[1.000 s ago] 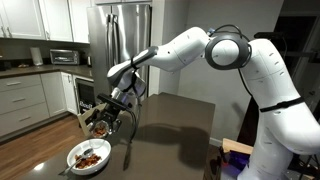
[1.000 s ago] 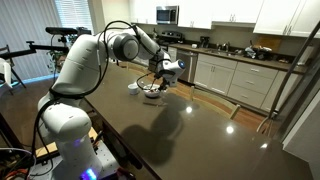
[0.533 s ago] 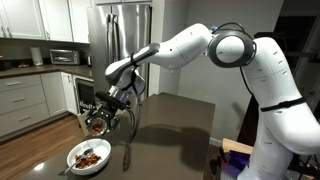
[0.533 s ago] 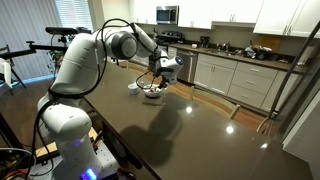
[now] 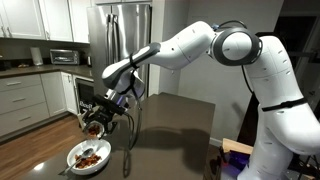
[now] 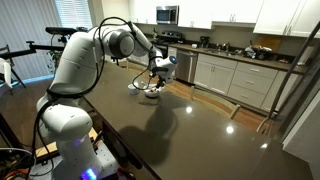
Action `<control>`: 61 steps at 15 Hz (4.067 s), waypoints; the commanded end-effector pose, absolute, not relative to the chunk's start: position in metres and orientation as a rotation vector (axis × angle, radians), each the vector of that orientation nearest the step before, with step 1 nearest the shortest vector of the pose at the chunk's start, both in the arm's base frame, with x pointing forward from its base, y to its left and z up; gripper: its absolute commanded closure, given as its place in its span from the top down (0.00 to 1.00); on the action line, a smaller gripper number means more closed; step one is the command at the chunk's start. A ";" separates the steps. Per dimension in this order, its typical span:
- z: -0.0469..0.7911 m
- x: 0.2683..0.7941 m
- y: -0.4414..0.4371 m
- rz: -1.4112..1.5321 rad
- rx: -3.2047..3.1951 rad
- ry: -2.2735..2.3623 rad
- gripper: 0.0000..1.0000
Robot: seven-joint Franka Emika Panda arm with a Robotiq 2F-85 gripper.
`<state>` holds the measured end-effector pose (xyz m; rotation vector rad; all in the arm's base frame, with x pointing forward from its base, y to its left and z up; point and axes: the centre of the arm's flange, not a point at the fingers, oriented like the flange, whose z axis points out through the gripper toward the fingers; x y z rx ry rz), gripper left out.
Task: Pour the contents in the glass cup into the bowl on the left
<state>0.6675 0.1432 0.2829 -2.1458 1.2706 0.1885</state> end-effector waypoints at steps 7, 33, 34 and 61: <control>0.287 0.650 0.148 -0.016 -2.190 1.161 0.53; 0.283 0.651 0.166 -0.242 -2.206 1.058 0.53; 0.284 0.649 0.166 -0.253 -2.204 1.051 0.53; 0.286 0.629 0.184 -0.502 -2.273 0.952 0.53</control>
